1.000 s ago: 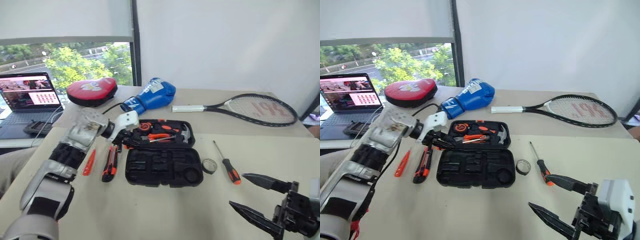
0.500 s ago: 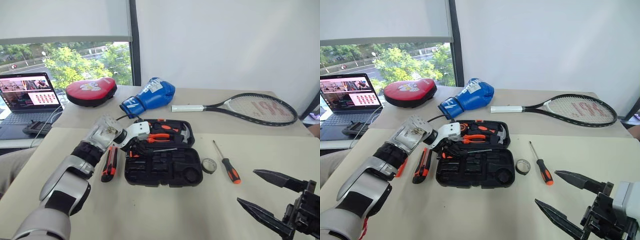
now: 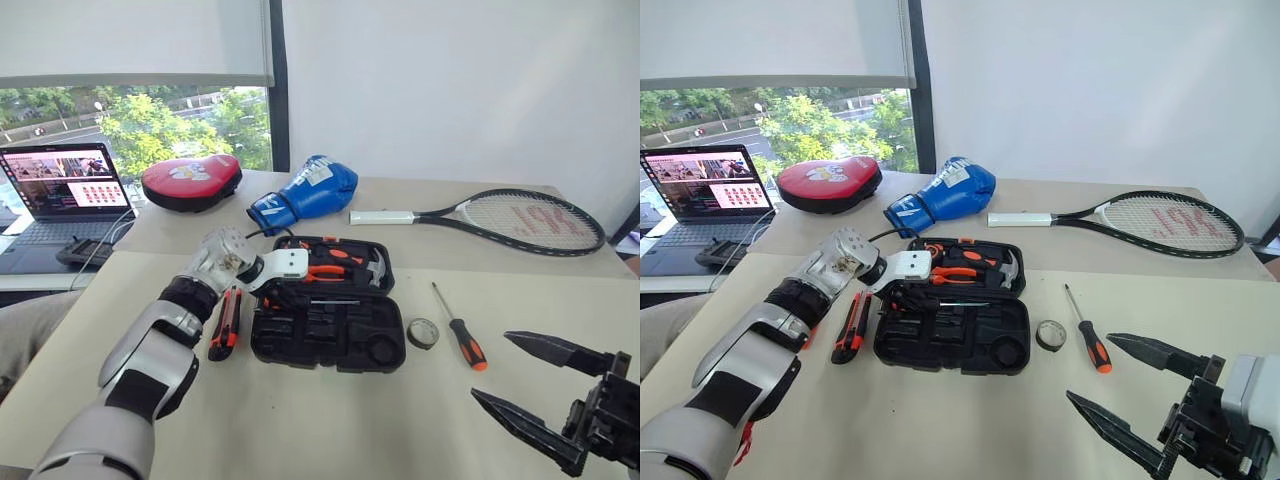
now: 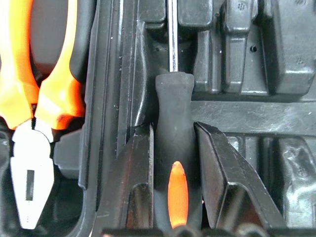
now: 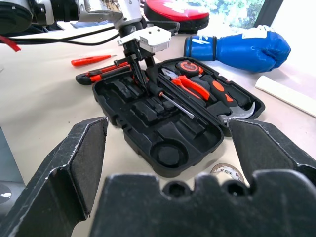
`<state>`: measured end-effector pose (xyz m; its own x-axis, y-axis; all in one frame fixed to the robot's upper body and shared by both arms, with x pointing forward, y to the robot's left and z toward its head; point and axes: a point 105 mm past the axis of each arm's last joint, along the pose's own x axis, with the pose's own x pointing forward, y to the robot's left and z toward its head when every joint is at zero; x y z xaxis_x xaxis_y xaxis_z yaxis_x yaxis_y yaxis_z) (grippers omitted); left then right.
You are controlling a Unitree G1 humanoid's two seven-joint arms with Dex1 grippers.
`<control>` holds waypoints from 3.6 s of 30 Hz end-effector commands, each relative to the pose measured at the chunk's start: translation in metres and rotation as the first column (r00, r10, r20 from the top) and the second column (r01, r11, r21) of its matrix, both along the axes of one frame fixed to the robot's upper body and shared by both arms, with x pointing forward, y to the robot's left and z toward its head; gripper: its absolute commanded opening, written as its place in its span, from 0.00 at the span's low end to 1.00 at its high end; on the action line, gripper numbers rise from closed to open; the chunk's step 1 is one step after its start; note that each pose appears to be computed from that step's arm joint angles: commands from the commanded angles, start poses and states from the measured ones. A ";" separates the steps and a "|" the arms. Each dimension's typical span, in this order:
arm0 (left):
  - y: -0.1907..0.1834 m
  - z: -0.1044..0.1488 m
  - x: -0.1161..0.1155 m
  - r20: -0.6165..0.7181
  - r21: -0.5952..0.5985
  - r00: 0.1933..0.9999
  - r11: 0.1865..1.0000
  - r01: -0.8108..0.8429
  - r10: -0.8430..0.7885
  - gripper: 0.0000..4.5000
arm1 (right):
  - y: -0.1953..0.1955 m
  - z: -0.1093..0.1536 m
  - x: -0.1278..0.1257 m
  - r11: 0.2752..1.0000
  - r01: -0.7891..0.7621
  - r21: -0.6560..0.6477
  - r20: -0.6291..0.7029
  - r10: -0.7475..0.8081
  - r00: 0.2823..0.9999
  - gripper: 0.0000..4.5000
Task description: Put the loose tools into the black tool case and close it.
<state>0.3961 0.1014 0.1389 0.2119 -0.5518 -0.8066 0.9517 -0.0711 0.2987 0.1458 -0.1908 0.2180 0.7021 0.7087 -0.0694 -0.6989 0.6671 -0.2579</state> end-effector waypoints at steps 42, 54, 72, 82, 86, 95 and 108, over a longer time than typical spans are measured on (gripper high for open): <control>0.014 -0.070 -0.023 -0.084 -0.385 0.746 0.669 -0.636 0.661 0.01 | 0.009 -0.011 0.001 0.999 0.050 0.002 -0.085 -0.049 0.995 1.00; -0.012 0.034 -0.049 -0.292 -0.801 0.885 0.414 -0.433 0.362 0.01 | -0.003 -0.028 0.045 0.981 0.187 -0.056 -0.110 -0.192 0.975 1.00; -0.004 0.068 -0.168 -0.273 -0.701 0.958 0.699 -0.138 -0.085 1.00 | -0.060 -0.101 0.161 0.838 0.440 -0.322 -0.507 -0.545 0.668 0.84; -0.005 0.062 -0.170 -0.269 -0.709 0.963 0.679 -0.188 -0.013 1.00 | -0.060 -0.097 0.172 0.838 0.374 -0.397 -0.408 -0.526 0.746 0.20; 0.011 0.061 -0.154 -0.262 -0.764 0.960 0.586 -0.269 0.100 1.00 | -0.035 -0.054 0.171 0.915 0.247 -0.318 -0.246 -0.331 0.911 0.20; 0.069 0.055 -0.164 -0.326 -0.780 0.938 0.528 -0.337 0.116 1.00 | 0.078 -0.027 0.187 0.894 -0.209 -0.396 -0.215 0.130 0.968 0.20; 0.092 0.050 -0.179 -0.333 -0.762 0.913 0.503 -0.409 0.237 1.00 | 0.122 -0.072 0.208 0.763 -0.410 -0.500 -0.373 0.237 0.897 0.20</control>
